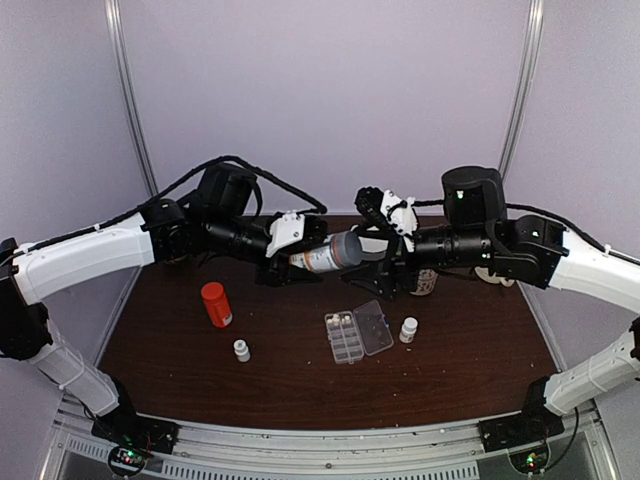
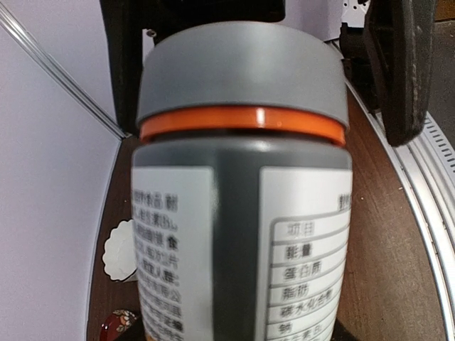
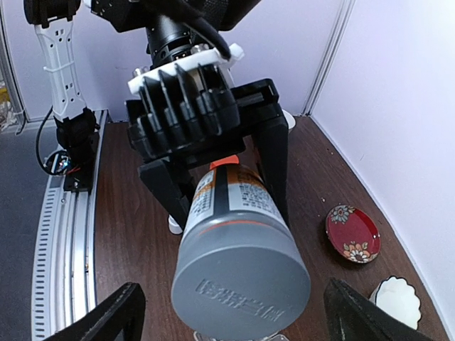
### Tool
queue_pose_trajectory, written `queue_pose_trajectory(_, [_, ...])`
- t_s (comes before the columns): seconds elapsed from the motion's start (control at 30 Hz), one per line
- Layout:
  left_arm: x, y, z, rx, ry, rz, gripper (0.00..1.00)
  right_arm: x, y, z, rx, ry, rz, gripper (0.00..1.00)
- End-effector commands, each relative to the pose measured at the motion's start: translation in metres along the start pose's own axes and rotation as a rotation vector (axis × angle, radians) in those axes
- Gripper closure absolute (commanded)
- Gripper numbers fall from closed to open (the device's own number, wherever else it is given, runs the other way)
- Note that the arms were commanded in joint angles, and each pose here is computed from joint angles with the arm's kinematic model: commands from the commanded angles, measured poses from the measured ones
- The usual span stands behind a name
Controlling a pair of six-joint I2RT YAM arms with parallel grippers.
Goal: Sort the pills into containers
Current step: Screw the lid of the pill bottle onto the pill bottle.
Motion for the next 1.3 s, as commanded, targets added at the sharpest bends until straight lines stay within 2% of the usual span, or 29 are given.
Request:
queue_pose_trajectory(0.0, [-0.009,-0.001,0.017,0.015,-0.056,-0.016,1.0,0.001,0.001,0.014,-0.105,-0.022,0.012,0.1])
queue_pose_trajectory(0.17, [-0.007,-0.003,0.015,0.007,-0.05,-0.025,1.0,0.003,0.004,0.017,-0.102,-0.039,0.029,0.17])
queue_pose_trajectory(0.33, [-0.006,-0.003,0.014,0.002,-0.05,-0.032,1.0,0.005,0.006,0.015,-0.092,-0.033,0.033,0.3])
queue_pose_trajectory(0.47, [-0.005,-0.003,0.015,0.0,-0.053,-0.038,1.0,0.005,0.009,0.016,-0.082,-0.043,0.038,0.35])
queue_pose_trajectory(0.8, [-0.003,-0.003,0.014,-0.003,-0.052,-0.04,1.0,0.004,0.006,0.024,-0.053,-0.099,0.01,0.35])
queue_pose_trajectory(0.87, [-0.003,-0.002,0.015,-0.002,-0.052,-0.04,1.0,0.005,0.007,0.022,-0.057,-0.092,0.019,0.43])
queue_pose_trajectory(1.0, [-0.003,-0.002,0.015,-0.001,-0.053,-0.04,1.0,0.006,0.008,0.02,-0.062,-0.081,0.023,0.49])
queue_pose_trajectory(1.1, [-0.004,-0.002,0.016,0.0,-0.057,-0.039,1.0,0.006,0.006,0.019,-0.054,-0.077,0.008,0.65])
queue_pose_trajectory(1.27, [-0.004,0.002,0.015,0.003,-0.043,-0.018,1.0,0.011,-0.004,0.022,0.077,-0.07,-0.042,0.76])
Point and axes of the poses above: each gripper's point midway between its finger pads, its own x axis out along the fingers, its own y axis along the line the jaws close on, z = x × y, the point moved 3 cm from there along -x, back along the fingers
